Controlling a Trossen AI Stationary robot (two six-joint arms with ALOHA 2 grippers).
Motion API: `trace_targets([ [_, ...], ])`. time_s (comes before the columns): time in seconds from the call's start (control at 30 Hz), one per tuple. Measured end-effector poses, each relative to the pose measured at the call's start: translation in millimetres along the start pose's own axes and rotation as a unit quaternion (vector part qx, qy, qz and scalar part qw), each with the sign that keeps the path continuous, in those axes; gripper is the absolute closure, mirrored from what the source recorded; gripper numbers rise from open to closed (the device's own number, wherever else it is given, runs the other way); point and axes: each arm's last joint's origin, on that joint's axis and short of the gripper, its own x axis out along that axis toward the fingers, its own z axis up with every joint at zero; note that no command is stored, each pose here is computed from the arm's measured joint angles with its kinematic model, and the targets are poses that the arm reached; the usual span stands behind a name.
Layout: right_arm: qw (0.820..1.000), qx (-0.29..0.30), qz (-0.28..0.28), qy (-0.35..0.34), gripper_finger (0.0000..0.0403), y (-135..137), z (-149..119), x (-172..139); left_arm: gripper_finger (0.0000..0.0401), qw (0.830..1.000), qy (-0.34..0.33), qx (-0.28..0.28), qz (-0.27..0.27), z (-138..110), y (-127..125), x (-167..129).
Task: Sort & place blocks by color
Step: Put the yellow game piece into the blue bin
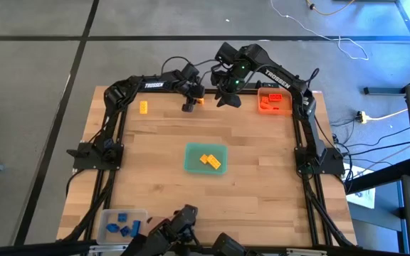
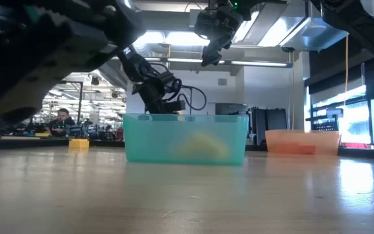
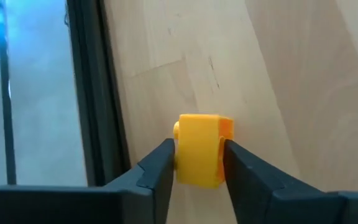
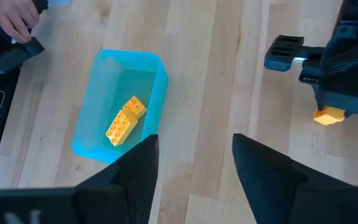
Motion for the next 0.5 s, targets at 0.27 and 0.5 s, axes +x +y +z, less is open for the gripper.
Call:
trace_targets([
  [0.27,1.000,0.000,0.000,0.000,0.0198,0.1,0.0,0.0,0.0322,1.000,0.017,0.017,0.011,5.1,-3.0,0.8],
  [0.5,1.000,0.006,0.004,0.007,0.0198,1.0,-2.0,-1.3,0.0322,0.999,0.030,-0.013,0.005,15.8,-8.4,-13.1],
])
